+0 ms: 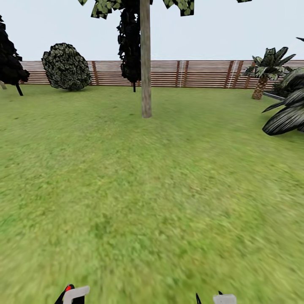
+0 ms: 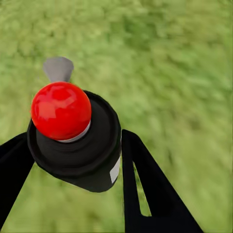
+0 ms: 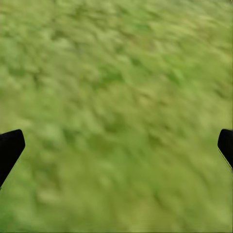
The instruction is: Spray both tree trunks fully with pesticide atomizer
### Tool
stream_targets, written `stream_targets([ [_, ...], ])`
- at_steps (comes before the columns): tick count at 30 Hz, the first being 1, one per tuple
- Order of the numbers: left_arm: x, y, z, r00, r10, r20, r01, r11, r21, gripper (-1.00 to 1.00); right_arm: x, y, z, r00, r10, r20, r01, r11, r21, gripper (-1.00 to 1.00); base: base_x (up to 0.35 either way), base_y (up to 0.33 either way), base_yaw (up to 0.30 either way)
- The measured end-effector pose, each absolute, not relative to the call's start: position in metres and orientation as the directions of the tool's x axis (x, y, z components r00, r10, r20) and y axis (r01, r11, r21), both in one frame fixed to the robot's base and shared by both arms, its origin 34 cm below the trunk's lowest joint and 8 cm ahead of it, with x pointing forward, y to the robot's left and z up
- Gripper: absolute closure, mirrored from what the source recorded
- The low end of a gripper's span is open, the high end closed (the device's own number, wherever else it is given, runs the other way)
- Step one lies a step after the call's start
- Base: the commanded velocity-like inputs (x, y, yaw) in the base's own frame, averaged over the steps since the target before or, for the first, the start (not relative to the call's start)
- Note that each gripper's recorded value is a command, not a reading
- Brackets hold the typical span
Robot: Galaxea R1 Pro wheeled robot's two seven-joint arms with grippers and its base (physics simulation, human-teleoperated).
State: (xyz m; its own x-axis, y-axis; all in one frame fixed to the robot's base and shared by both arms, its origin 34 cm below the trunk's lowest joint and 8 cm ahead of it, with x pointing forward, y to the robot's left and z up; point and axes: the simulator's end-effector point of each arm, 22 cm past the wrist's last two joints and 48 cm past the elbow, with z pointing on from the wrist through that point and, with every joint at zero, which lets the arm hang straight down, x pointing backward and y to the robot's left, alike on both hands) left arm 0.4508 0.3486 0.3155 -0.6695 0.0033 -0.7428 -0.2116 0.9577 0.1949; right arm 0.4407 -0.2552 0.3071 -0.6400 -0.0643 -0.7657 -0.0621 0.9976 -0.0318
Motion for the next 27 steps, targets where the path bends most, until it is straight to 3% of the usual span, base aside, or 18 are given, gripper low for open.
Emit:
stream_targets([
  [27, 0.4508, 0.3485, 0.3155, -0.669, 0.003, -0.743, -0.211, 0.958, 0.195, 1.0, 0.4407, -0.2552, 0.3071, -0.64, -0.064, -0.766, -0.062, 0.998, -0.032, -1.0, 0.338, 0.0, 0.0],
])
